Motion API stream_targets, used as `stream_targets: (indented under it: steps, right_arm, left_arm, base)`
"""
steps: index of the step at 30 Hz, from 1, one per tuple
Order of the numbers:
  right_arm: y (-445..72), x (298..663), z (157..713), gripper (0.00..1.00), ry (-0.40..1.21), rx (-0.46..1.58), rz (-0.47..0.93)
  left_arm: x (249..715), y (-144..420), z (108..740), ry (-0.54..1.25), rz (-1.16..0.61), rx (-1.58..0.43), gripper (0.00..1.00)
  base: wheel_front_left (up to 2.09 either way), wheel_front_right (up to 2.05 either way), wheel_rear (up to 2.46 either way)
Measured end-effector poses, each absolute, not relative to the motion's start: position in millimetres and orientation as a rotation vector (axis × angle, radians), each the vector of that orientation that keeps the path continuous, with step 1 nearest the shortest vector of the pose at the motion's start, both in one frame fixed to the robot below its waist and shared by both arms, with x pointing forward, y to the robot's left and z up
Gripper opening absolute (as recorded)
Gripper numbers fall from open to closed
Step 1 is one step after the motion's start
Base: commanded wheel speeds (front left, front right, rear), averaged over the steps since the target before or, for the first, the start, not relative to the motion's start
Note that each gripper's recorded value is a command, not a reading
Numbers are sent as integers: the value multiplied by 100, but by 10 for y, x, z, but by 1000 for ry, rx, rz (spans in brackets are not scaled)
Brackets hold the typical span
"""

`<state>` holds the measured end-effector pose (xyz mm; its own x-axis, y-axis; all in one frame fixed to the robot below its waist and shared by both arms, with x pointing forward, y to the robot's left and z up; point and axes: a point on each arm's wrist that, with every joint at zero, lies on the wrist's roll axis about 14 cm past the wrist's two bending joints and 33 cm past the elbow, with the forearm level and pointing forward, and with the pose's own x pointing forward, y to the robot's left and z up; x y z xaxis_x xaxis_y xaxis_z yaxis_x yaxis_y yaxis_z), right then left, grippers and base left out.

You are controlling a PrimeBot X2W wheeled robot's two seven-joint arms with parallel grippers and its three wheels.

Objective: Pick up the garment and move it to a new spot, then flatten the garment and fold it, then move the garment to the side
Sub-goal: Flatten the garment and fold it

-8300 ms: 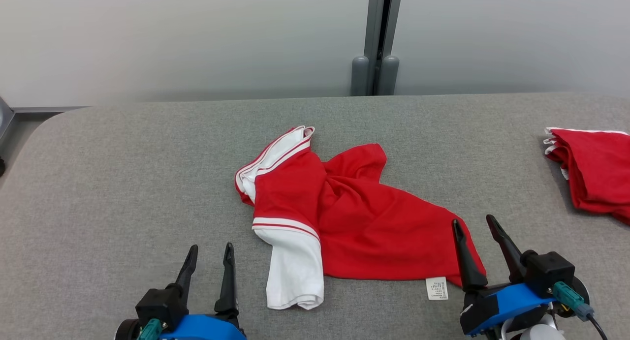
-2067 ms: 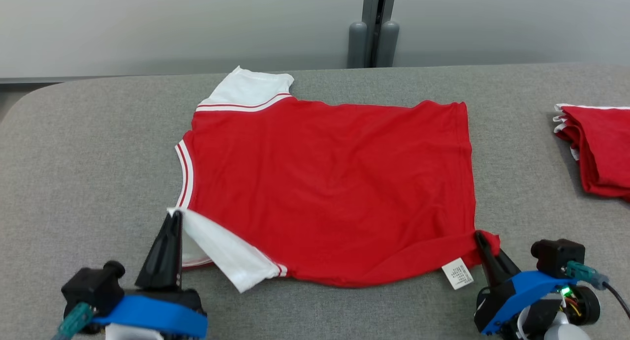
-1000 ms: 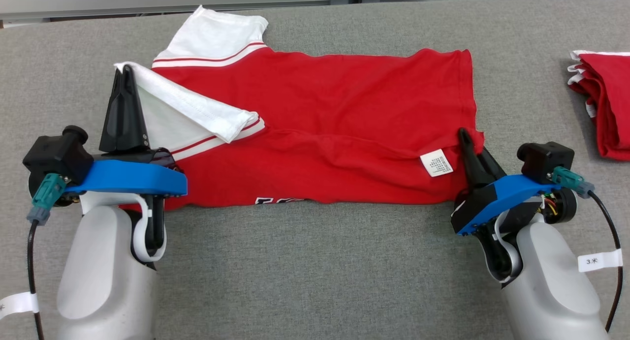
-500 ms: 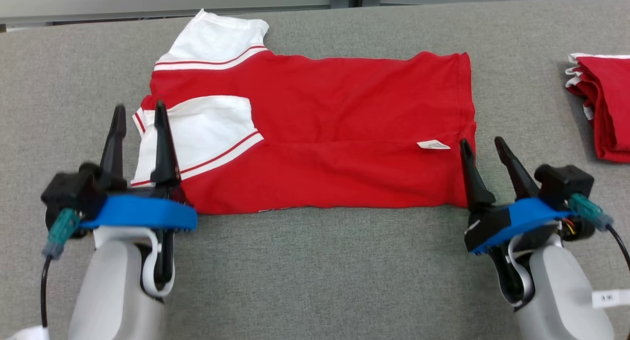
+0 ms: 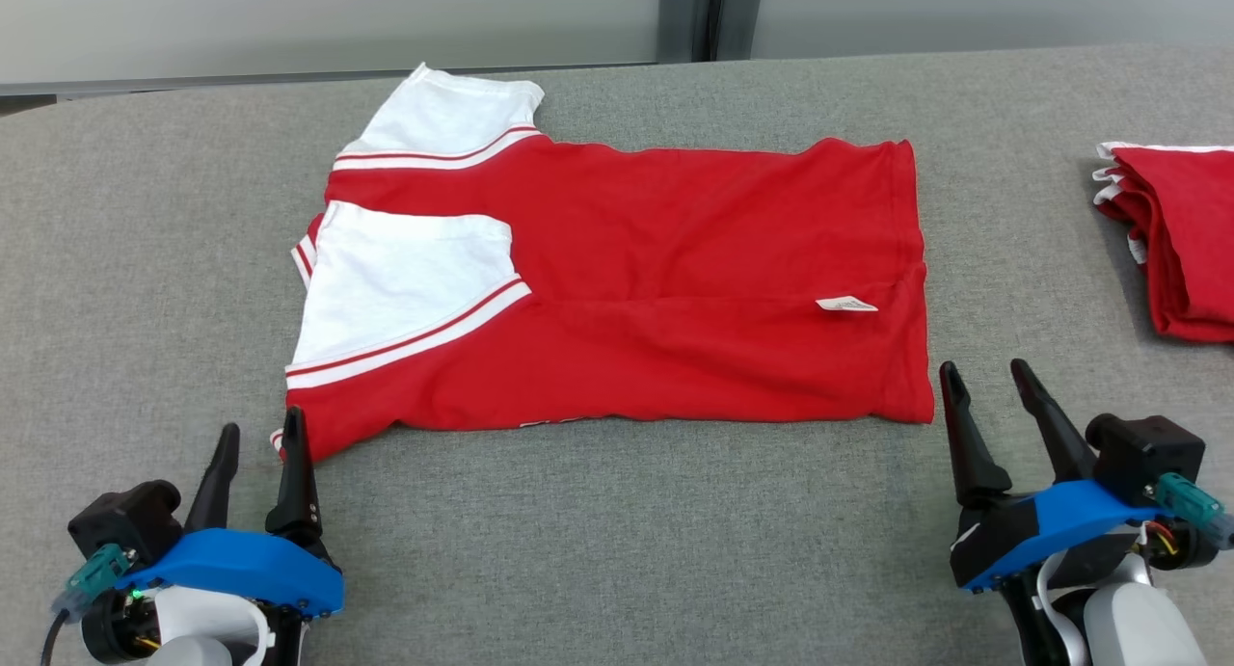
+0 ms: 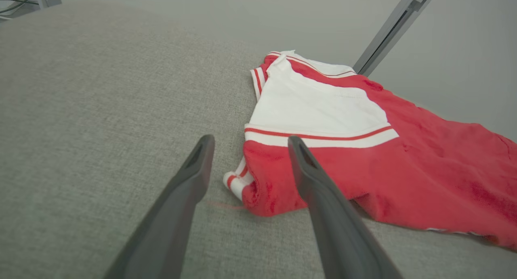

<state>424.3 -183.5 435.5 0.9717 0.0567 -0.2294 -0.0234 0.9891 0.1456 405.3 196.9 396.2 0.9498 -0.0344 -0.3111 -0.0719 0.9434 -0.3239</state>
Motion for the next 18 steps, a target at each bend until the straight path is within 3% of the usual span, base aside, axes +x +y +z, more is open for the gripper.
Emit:
stream_targets:
  steps: [9, 14, 16, 17, 18]
  right_arm:
    - [-1696, 4204, 4259, 100, 278, 150, 81]
    - [-1673, 4162, 4122, 100, 324, 162, 84]
    - [-1654, 4144, 4064, 100, 343, 171, 86]
    - [-1643, 4131, 4032, 100, 354, 172, 88]
    - [-1636, 4123, 4009, 100, 360, 174, 89]
  left_arm:
    - [3982, 1876, 3643, 523, 39, -457, 100]
    - [4047, 1865, 3587, 548, 48, -486, 100]
    - [4050, 1855, 3573, 556, 46, -490, 35]
    - [4049, 1836, 3572, 559, 39, -496, 10]
    - [4051, 1826, 3579, 556, 34, -498, 0]
  base:
    - [0, 0, 0]
    - [0, 0, 0]
    - [0, 0, 0]
    - [0, 0, 0]
    - [0, 0, 0]
